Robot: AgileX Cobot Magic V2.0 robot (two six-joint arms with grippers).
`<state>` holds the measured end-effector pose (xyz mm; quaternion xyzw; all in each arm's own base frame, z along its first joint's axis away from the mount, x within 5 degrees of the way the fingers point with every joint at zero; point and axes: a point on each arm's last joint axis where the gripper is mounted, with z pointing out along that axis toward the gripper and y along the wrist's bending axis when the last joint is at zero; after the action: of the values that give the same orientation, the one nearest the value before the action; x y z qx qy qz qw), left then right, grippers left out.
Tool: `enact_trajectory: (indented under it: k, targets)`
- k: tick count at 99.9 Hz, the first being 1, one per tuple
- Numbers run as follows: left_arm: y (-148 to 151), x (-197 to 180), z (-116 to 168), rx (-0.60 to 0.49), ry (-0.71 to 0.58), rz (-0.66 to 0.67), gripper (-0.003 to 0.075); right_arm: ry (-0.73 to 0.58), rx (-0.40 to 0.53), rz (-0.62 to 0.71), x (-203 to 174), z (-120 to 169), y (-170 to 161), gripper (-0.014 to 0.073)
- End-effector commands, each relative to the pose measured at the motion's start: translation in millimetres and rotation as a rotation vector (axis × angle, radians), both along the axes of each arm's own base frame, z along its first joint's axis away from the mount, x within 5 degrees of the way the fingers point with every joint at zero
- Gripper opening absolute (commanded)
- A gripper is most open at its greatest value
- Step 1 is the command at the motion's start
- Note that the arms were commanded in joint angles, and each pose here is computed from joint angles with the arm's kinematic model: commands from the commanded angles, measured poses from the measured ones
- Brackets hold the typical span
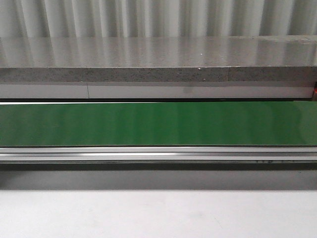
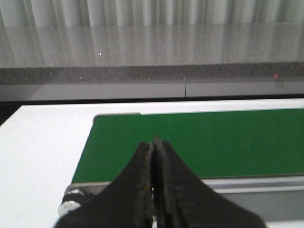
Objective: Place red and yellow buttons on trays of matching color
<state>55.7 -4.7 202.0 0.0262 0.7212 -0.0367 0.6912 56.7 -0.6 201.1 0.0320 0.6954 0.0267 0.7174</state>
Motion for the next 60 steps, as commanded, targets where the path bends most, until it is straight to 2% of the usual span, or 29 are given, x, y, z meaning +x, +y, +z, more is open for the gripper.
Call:
enact_trajectory:
  k: [1, 60]
  targets:
    - [-1.2, -0.6, 0.5, -0.024, -0.114, -0.017, -0.0020, -0.096, -0.013, 0.003, -1.6, 7.6, 0.4, -0.0066]
    - [-1.3, -0.6, 0.3, -0.026, -0.136, -0.019, -0.0020, -0.096, -0.013, 0.003, -1.6, 7.6, 0.4, -0.0066]
